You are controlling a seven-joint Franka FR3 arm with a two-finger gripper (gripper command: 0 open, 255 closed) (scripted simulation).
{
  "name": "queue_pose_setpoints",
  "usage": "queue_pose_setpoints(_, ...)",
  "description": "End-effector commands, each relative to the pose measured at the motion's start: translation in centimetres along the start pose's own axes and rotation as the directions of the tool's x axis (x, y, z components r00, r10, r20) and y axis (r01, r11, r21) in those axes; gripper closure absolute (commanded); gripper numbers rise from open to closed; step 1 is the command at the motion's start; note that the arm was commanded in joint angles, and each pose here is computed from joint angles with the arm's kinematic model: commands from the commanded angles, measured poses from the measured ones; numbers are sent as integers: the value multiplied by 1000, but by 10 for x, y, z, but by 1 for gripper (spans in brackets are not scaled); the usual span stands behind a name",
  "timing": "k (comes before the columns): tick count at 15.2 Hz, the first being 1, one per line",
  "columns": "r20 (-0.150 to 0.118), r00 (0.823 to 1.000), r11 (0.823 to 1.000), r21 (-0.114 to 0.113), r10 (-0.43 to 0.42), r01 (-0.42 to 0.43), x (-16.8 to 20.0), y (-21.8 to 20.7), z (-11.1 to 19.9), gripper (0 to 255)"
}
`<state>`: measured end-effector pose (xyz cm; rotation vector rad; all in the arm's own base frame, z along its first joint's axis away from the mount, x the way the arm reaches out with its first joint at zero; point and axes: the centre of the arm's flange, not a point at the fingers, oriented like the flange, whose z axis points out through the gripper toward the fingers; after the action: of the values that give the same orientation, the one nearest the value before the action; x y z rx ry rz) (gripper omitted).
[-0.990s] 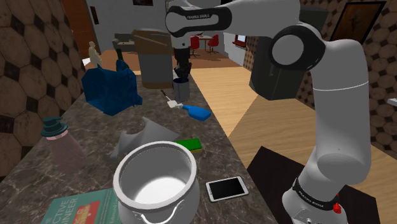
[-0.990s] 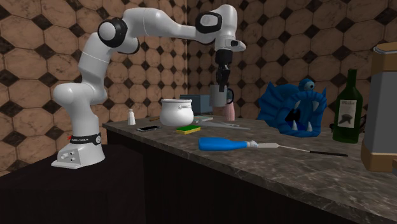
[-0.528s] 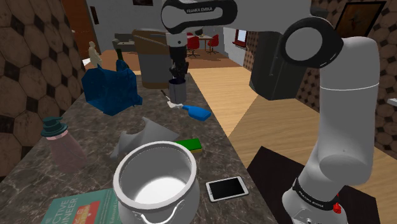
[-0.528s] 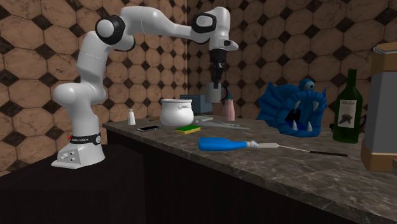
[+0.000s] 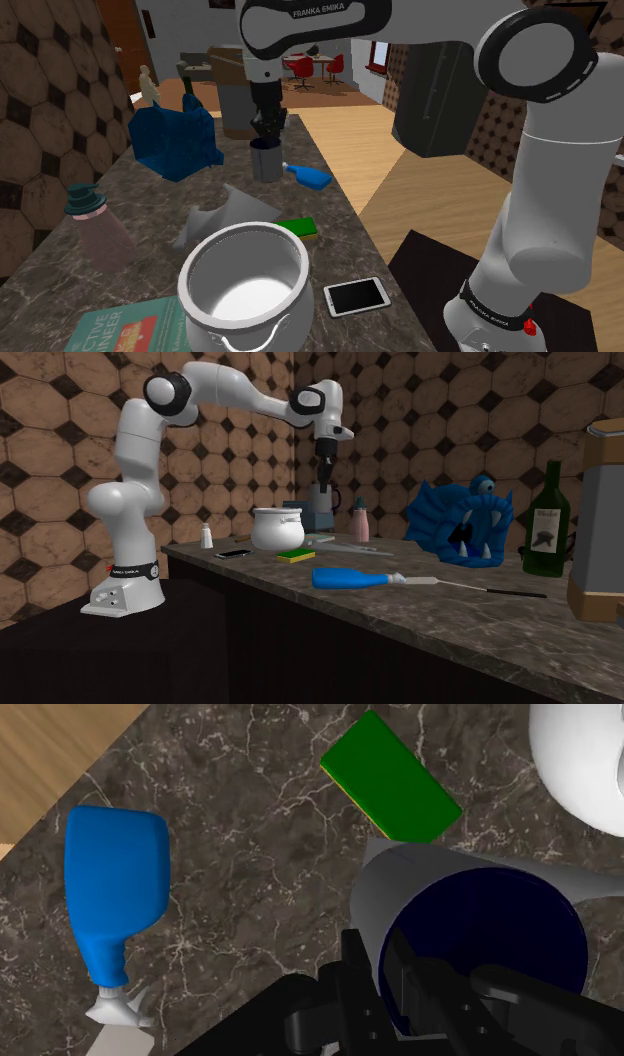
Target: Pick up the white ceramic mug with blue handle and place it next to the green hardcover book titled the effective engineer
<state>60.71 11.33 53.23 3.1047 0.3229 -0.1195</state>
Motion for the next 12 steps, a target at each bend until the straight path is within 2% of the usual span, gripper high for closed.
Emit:
queue_pose_setpoints(1,0,1000,1000,0,2,-2,-5,-25,-2,255)
queue_pose_setpoints(12,0,1000,1000,0,2,-2,-39,-166,-1,255)
